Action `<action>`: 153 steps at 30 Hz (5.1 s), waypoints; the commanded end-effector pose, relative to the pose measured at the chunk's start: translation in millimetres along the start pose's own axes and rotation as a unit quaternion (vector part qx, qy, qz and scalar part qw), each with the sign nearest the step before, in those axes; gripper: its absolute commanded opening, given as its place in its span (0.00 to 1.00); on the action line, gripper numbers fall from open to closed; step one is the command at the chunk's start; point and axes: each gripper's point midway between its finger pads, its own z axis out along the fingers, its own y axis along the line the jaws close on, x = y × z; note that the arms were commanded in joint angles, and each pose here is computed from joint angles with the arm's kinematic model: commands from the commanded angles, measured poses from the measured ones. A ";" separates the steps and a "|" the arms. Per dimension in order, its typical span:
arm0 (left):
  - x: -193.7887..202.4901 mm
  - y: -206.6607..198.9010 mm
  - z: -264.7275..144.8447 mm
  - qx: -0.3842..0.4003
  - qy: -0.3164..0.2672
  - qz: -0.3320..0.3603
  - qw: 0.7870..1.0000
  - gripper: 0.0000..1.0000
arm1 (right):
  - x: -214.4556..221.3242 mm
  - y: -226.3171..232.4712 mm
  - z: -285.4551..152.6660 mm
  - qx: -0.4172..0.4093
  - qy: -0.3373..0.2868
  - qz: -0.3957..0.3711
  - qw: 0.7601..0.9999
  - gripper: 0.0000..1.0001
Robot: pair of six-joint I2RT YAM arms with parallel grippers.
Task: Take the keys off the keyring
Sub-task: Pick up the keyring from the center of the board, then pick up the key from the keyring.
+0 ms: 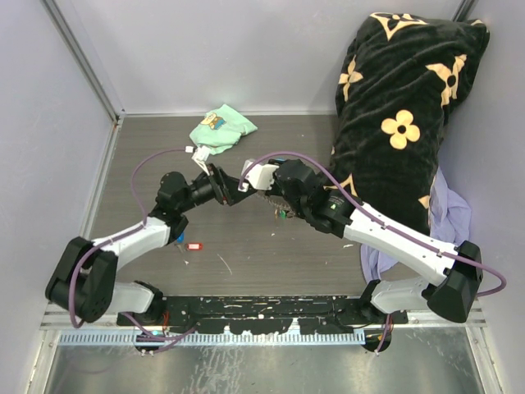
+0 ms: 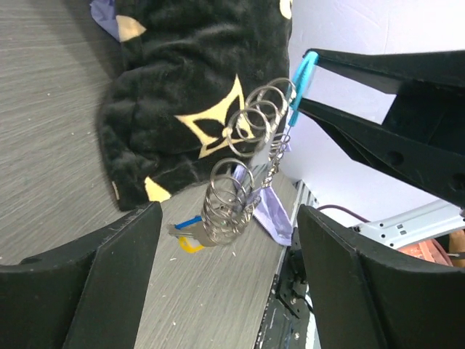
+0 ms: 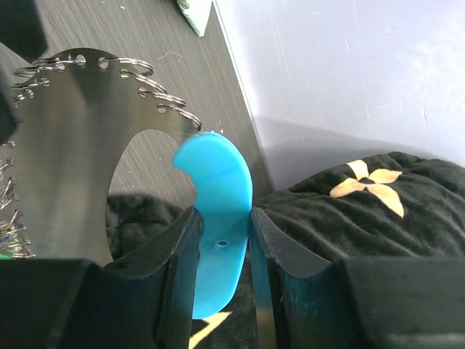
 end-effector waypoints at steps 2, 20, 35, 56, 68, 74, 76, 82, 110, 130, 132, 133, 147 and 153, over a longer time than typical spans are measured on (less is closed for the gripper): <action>-25.3 -27.5 16.4 0.082 -0.022 -0.005 0.996 0.70 | -28.1 -36.5 -20.2 0.040 -0.051 0.049 0.997 0.21; -7.2 -36.4 40.4 0.140 -0.001 -0.055 0.989 0.46 | -35.3 -30.5 -20.5 0.025 -0.059 0.057 0.996 0.21; -7.7 -44.3 36.1 0.166 -0.019 -0.059 0.984 0.00 | -35.4 -28.8 -26.7 0.012 -0.064 0.072 0.995 0.44; -13.5 -72.1 -20.4 0.165 -0.111 0.094 0.976 0.00 | -40.5 -10.5 -91.3 -0.333 -0.250 0.338 0.844 0.98; -23.3 -100.8 -35.3 0.199 -0.124 0.112 0.966 0.00 | -35.4 14.8 -97.6 -0.442 -0.301 0.420 0.733 0.97; -22.9 -108.2 -31.8 0.213 -0.116 0.105 0.964 0.00 | -39.0 20.7 -95.9 -0.469 -0.305 0.439 0.703 0.94; -22.9 -110.2 -31.1 0.216 -0.117 0.105 0.964 0.00 | -40.9 23.6 -96.3 -0.475 -0.306 0.437 0.700 0.93; -22.7 -112.3 -28.9 0.218 -0.117 0.102 0.964 0.00 | -47.0 31.4 -98.1 -0.488 -0.306 0.432 0.694 0.90; -21.5 -113.8 -24.6 0.218 -0.117 0.096 0.964 0.00 | -57.5 36.0 -105.4 -0.516 -0.312 0.429 0.673 0.01; 18.6 -54.3 -103.9 -0.033 -0.112 0.134 0.984 0.65 | -33.9 30.6 -93.1 -0.483 -0.306 0.444 0.690 0.01; 23.0 -57.0 -107.7 -0.023 -0.127 0.143 0.981 0.64 | -30.9 29.9 -89.7 -0.477 -0.302 0.450 0.692 0.01; 26.9 -56.6 -108.6 -0.019 -0.133 0.148 0.980 0.64 | -29.7 30.0 -87.8 -0.475 -0.300 0.453 0.692 0.01; 72.2 -72.7 -66.8 -0.009 -0.079 0.284 0.955 0.61 | -16.8 36.7 -71.5 -0.471 -0.281 0.470 0.692 0.01; 84.6 -70.0 -48.0 -0.025 -0.081 0.313 0.946 0.62 | -14.3 38.4 -68.8 -0.472 -0.278 0.472 0.690 0.01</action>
